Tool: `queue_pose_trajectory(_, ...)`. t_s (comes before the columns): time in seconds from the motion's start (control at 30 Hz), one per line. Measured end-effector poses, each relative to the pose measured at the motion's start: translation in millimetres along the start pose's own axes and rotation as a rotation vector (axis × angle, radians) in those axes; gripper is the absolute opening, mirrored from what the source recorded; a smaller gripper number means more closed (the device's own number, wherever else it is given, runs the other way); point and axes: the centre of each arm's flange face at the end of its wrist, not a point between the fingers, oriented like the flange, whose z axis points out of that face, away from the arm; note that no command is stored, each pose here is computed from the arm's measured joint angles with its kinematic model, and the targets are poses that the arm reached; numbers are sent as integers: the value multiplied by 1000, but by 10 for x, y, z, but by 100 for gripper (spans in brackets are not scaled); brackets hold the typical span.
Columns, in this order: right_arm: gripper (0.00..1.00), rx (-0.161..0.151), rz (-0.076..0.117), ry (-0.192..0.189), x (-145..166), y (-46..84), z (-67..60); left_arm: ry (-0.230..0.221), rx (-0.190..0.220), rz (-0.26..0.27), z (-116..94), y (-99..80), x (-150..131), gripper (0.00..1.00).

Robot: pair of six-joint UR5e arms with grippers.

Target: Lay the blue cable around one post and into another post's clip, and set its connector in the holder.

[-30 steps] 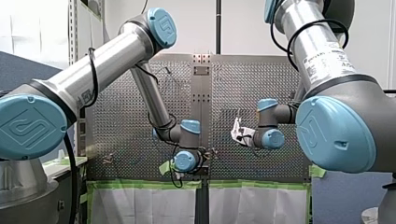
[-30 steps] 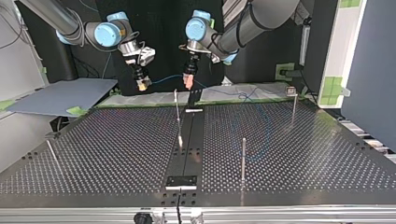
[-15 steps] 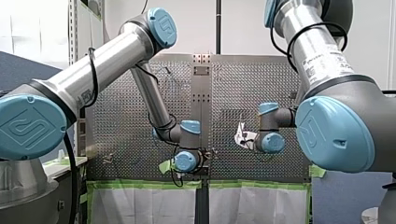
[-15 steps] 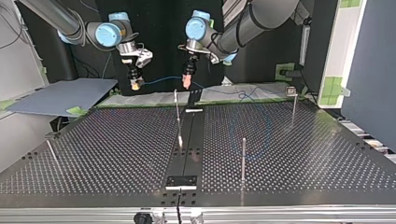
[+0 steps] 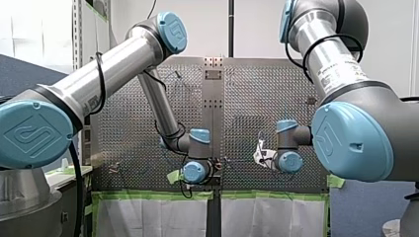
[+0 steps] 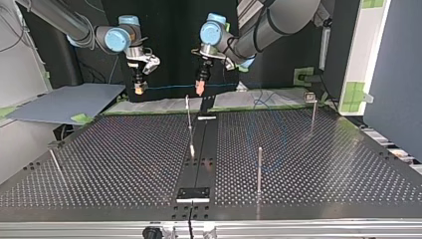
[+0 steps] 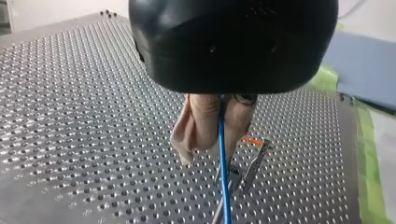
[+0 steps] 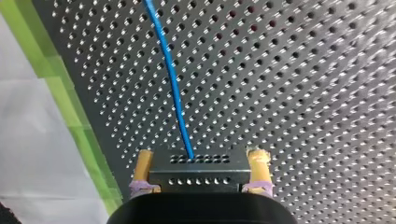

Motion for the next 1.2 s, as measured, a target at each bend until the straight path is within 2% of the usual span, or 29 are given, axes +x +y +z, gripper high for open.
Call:
queue_pose_trajectory(0.17, 19, -5, -4, 0, -36, 37, 85, 17, 20, -6, 88, -6, 35, 13)
queue_pose_trajectory(0.37, 19, -7, -1, 9, 4, 59, 159, 55, 2, 25, 208, 92, 173, 13)
queue_pose_trajectory(0.67, 19, -20, 12, 23, 71, 156, 235, 54, -18, 32, 448, 137, 52, 13)
queue_pose_trajectory(0.97, 19, -44, 9, 26, 122, 293, 285, 48, -38, 31, 507, 187, 10, 13)
queue_pose_trajectory(1.2, 19, -54, 9, 27, 147, 339, 314, 52, -37, 31, 535, 221, -7, 13)
